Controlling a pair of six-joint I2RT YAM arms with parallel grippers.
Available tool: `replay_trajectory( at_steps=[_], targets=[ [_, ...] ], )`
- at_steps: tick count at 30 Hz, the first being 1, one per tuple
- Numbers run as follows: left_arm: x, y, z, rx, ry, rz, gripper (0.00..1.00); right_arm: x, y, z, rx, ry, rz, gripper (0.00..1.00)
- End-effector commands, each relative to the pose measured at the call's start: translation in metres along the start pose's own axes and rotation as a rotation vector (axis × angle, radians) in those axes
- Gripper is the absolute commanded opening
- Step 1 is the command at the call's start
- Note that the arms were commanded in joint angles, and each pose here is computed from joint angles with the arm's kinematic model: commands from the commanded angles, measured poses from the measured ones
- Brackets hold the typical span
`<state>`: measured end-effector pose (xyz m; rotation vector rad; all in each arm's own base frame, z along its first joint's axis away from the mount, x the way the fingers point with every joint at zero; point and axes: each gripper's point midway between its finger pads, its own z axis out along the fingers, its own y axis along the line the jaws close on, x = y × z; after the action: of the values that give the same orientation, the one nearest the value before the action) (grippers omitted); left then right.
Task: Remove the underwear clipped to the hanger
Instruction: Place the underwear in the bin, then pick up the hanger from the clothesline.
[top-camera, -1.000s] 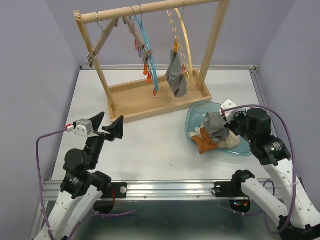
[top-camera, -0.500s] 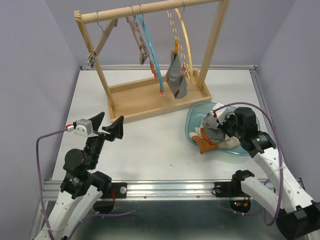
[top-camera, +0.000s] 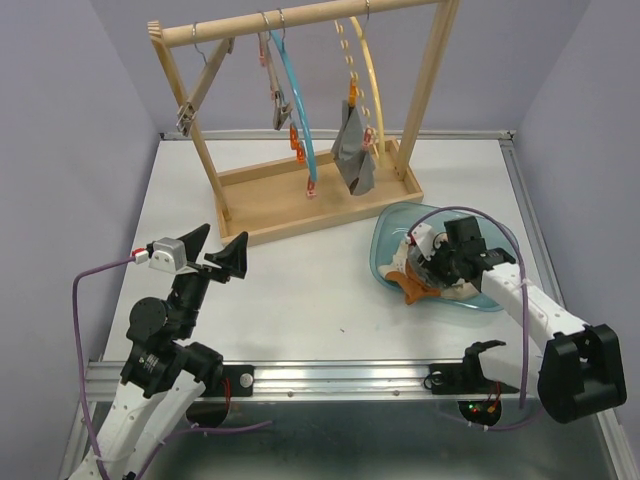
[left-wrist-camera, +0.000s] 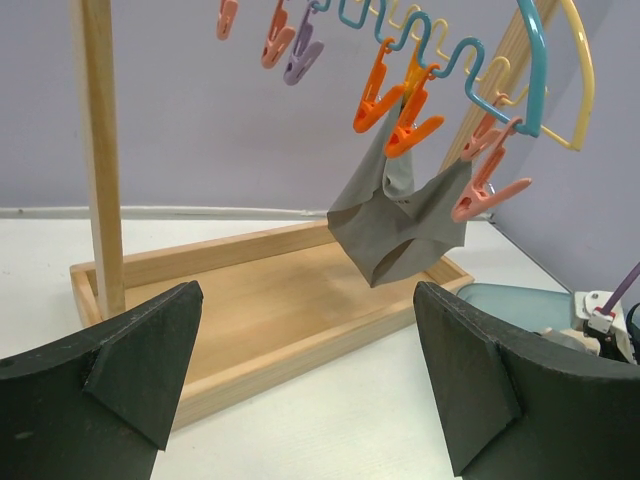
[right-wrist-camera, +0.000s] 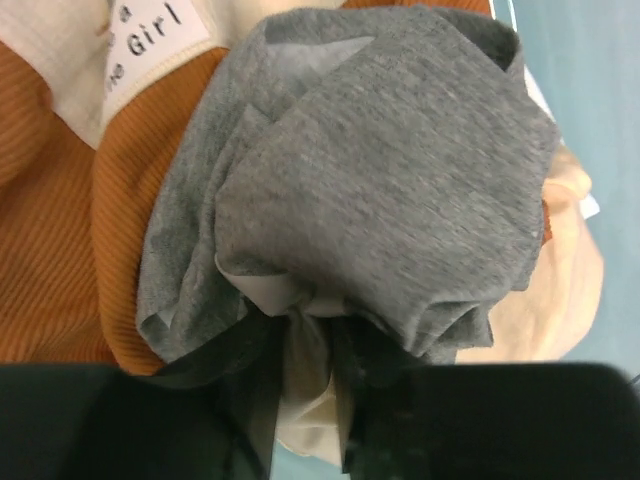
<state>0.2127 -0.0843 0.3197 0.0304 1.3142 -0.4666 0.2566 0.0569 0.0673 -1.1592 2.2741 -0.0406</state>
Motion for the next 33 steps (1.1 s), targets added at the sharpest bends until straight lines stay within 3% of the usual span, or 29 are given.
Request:
replay_trajectory(
  at_steps=[1, 2, 8, 17, 33],
  targets=[
    [-0.005, -0.003, 0.004, 0.017, -0.030, 0.004, 0.99, 0.004, -0.003, 0.003, 0.003, -0.014, -0.002, 0.39],
    [-0.005, -0.003, 0.004, 0.017, -0.028, 0.006, 0.99, 0.003, -0.005, 0.001, 0.012, -0.019, 0.001, 0.54],
    [-0.004, -0.004, 0.005, 0.023, -0.022, 0.007, 0.99, -0.025, -0.034, -0.037, 0.153, -0.114, 0.004, 1.00],
    [-0.003, -0.006, 0.006, 0.032, -0.019, 0.006, 0.99, -0.065, -0.053, -0.098, 0.209, -0.219, 0.009, 1.00],
    [-0.003, -0.007, 0.005, 0.042, -0.020, 0.004, 0.99, -0.173, -0.024, -0.185, -0.068, -0.616, 0.073, 1.00]
  ],
)
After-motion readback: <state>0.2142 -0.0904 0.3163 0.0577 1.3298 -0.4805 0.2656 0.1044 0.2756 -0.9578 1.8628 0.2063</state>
